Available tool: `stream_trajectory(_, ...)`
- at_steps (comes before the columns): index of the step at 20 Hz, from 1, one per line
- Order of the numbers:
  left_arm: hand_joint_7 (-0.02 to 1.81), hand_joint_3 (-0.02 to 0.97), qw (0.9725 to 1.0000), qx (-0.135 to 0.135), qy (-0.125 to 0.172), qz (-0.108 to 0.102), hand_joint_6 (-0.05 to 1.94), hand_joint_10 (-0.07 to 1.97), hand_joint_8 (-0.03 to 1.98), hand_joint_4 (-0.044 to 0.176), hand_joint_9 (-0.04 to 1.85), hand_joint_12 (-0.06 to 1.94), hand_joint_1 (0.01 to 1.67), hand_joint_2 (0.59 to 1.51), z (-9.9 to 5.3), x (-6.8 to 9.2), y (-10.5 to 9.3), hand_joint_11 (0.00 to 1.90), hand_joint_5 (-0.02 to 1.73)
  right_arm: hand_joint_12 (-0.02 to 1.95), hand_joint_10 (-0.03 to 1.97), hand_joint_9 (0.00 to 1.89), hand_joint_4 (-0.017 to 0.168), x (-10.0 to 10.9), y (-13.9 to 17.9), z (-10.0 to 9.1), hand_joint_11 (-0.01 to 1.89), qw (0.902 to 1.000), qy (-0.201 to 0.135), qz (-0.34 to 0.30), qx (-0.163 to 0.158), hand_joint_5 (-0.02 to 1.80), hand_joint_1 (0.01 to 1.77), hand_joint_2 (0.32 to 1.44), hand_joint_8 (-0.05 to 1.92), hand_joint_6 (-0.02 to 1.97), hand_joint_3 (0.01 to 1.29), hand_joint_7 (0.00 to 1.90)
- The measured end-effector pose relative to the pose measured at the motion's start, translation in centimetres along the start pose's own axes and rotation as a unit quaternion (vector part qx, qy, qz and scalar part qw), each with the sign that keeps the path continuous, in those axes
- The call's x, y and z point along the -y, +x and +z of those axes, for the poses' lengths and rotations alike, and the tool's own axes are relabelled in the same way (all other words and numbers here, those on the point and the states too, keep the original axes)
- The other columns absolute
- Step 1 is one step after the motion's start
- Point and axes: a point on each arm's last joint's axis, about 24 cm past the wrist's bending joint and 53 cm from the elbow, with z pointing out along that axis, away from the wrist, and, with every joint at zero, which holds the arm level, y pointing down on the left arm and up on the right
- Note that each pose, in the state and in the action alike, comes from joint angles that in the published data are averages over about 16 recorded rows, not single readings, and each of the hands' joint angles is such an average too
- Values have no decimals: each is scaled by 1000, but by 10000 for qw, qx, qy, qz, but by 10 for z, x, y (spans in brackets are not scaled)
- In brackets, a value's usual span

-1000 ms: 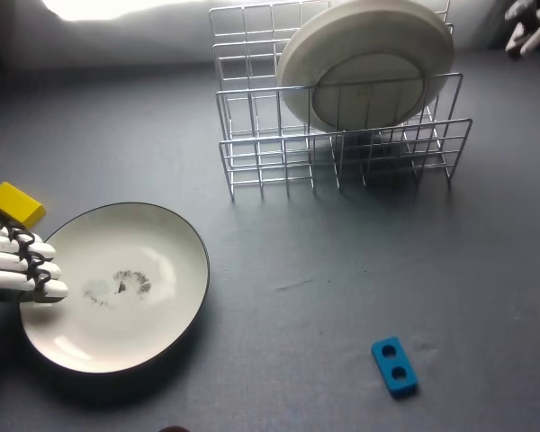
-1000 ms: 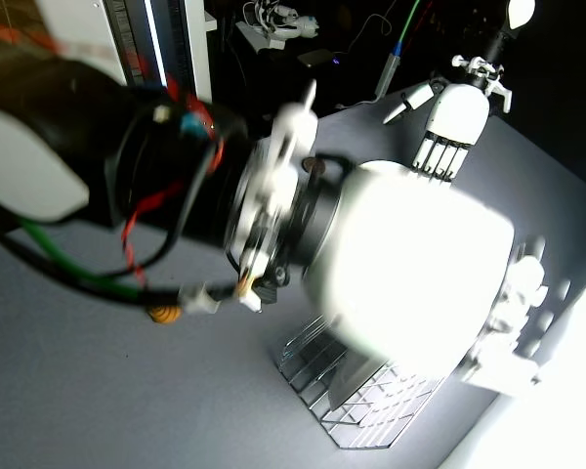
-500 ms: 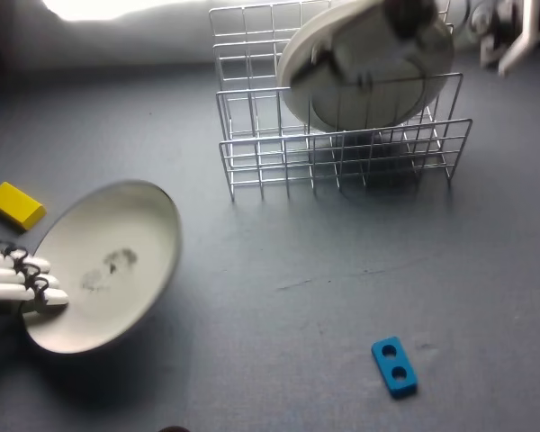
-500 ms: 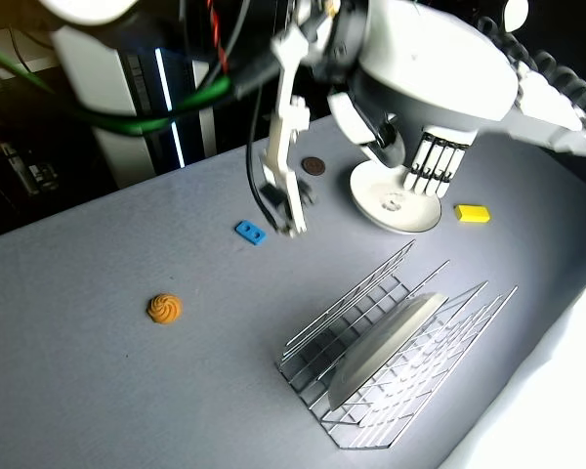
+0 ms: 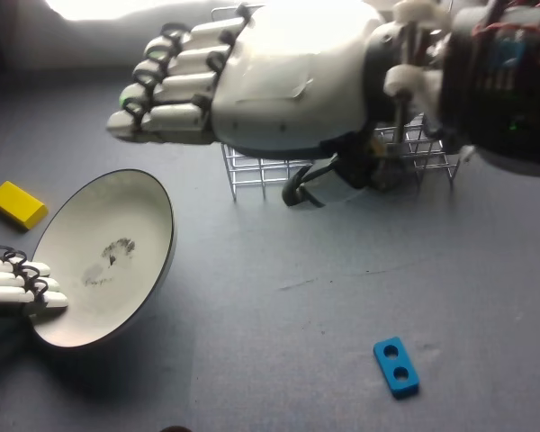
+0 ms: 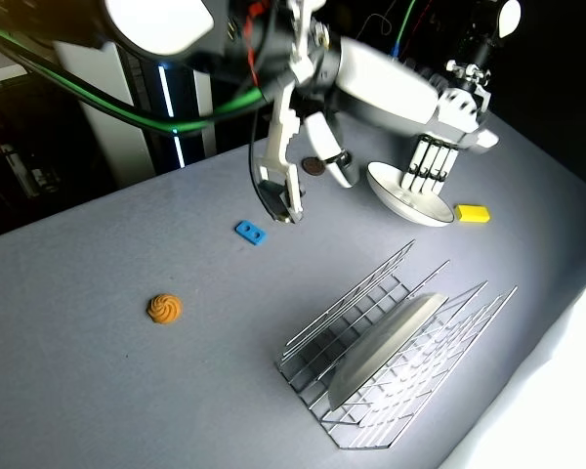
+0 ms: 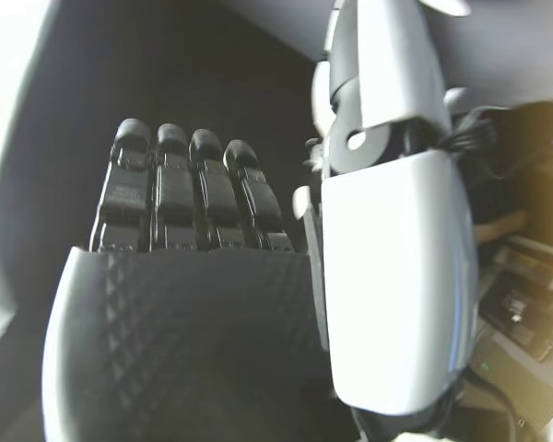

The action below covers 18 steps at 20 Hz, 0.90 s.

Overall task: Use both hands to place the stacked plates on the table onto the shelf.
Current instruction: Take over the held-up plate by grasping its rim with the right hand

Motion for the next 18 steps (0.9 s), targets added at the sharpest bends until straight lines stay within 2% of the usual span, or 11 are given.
stream_trajectory(5,-5,20,10000,-5,8,-12,17,-65,-12,-6,-27,10,14,1035,0,0,1,22,16,4,14,19,0,-16,32,24,12,9992,-190,-137,-317,20,1308,934,11,26,14,11)
stream_trajectory(11,-5,21,10000,-8,11,-19,17,-65,-12,-6,-27,9,14,1034,0,0,1,22,15,4,15,18,0,-30,56,51,13,9979,-368,-118,-514,19,1308,939,11,26,14,15)
stream_trajectory(18,-4,20,10000,-11,13,-18,17,-65,-12,-4,-28,8,13,1033,0,0,1,22,15,4,15,18,0,-29,80,71,13,9968,-365,-75,-702,19,1302,942,12,26,13,20)
